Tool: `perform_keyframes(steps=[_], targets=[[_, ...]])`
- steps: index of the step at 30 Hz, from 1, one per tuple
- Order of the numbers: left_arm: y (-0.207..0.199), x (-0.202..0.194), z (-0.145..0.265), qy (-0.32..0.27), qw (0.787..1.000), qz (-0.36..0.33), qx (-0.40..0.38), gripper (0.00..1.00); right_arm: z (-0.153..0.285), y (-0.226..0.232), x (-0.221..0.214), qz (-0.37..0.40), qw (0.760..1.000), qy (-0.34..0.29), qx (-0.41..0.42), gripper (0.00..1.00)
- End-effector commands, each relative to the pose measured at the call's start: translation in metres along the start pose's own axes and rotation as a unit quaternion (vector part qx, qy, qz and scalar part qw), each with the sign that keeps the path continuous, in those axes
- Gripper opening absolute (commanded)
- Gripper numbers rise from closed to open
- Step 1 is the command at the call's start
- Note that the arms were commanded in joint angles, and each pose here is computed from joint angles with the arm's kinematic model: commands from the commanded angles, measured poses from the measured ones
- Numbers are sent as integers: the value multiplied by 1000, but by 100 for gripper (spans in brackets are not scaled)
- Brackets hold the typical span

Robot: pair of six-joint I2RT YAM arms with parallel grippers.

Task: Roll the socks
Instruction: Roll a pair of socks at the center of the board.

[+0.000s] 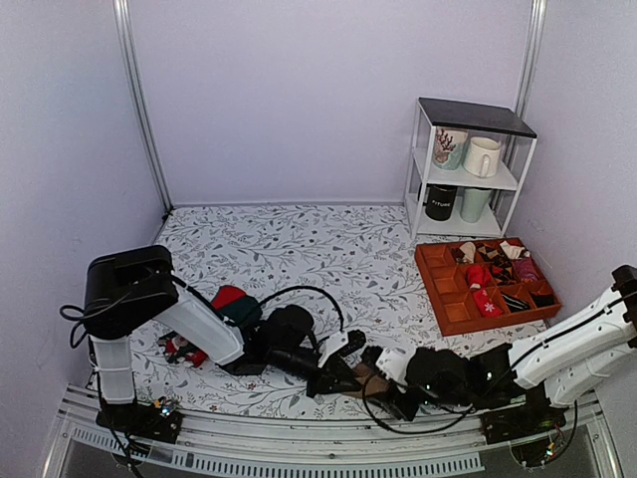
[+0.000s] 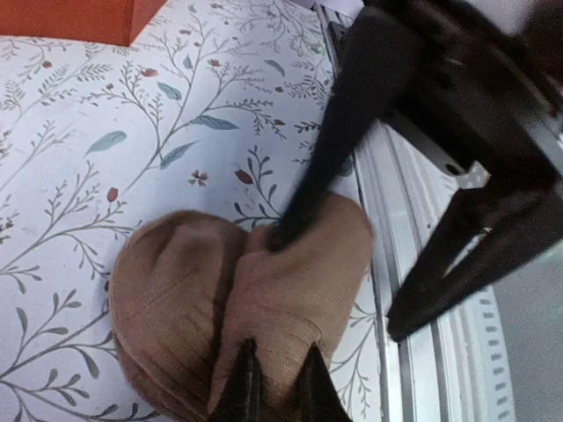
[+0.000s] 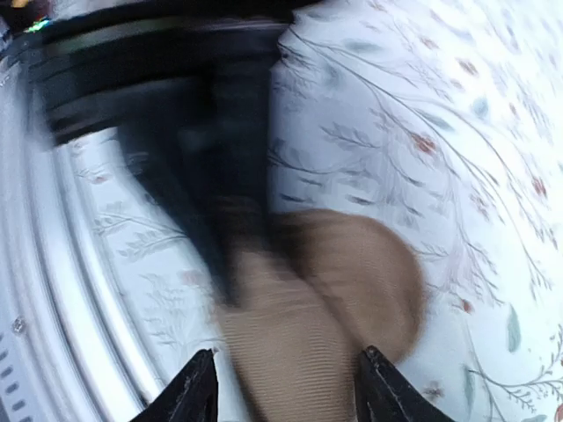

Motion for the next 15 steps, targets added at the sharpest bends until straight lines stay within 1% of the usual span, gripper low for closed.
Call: perform_keyframes(steps=[1, 3, 6, 11, 15], targets=[[2, -147, 24, 242, 948, 205, 31, 0, 11, 32, 24, 150, 981, -112, -58, 55], [2, -150, 24, 247, 946, 209, 30, 0, 9, 37, 25, 173, 975, -114, -76, 55], [4, -152, 25, 248, 945, 210, 30, 0, 13, 44, 32, 190, 971, -125, -77, 57], [5, -152, 22, 245, 945, 214, 26, 0, 34, 39, 39, 163, 972, -158, -64, 70], [5, -155, 22, 247, 944, 215, 23, 0, 67, 35, 52, 115, 971, -209, -31, 81]])
Point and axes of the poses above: each gripper's point midway between its finger pads, its own z axis back along the fingers, its own y axis along the line the jaws close on, x = y × z, the point moved 3 cm from there along z, back along the fingers, and after that the axes turned 5 degrees about -z, right-handed, at the moved point
